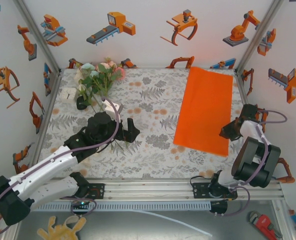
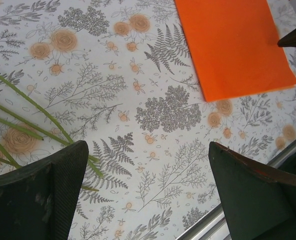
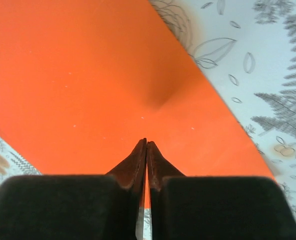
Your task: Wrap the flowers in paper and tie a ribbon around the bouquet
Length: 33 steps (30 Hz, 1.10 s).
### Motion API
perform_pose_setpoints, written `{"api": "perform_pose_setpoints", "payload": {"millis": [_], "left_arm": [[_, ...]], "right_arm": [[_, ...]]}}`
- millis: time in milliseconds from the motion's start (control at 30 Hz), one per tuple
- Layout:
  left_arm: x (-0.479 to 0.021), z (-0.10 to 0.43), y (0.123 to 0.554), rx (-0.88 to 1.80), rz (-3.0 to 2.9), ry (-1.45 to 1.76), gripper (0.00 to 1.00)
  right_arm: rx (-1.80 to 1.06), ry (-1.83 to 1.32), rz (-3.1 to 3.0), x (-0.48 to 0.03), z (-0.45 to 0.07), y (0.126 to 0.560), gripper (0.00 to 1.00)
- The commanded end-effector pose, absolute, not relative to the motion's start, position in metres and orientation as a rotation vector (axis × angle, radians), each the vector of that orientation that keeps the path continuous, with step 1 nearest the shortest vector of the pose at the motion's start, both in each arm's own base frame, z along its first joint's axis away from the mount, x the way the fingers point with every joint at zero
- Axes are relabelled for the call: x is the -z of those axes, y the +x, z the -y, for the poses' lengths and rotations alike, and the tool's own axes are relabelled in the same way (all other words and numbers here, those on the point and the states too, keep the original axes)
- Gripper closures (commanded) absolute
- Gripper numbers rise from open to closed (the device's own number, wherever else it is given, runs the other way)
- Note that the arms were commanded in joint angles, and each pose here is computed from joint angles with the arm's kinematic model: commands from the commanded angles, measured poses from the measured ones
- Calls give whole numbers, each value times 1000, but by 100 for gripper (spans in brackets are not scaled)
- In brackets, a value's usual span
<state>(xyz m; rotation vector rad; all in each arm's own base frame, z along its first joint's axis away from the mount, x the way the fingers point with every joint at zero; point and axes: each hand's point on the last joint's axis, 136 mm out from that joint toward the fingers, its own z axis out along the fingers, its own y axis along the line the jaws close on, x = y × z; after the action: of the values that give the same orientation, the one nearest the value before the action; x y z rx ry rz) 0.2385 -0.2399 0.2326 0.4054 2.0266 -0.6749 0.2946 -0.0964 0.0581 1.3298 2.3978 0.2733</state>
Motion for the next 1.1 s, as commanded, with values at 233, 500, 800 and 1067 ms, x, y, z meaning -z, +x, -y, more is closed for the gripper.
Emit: {"api": "perform_pose_setpoints", "payload": {"millis": [233, 500, 800, 1067], "left_arm": [[-234, 267, 243, 728, -1990, 527, 3], [-246, 282, 244, 786, -1939, 593, 3], [-225, 277, 258, 818, -1994, 545, 3], [-220, 276, 263, 827, -2003, 523, 3]], "right_arm": [[-114, 1454, -2449, -57, 111, 222, 29], [-279, 1440, -2464, -32, 102, 241, 28], [-218, 1460, -2475, -16, 113, 244, 69], [-269, 1419, -2456, -23, 110, 251, 97]]}}
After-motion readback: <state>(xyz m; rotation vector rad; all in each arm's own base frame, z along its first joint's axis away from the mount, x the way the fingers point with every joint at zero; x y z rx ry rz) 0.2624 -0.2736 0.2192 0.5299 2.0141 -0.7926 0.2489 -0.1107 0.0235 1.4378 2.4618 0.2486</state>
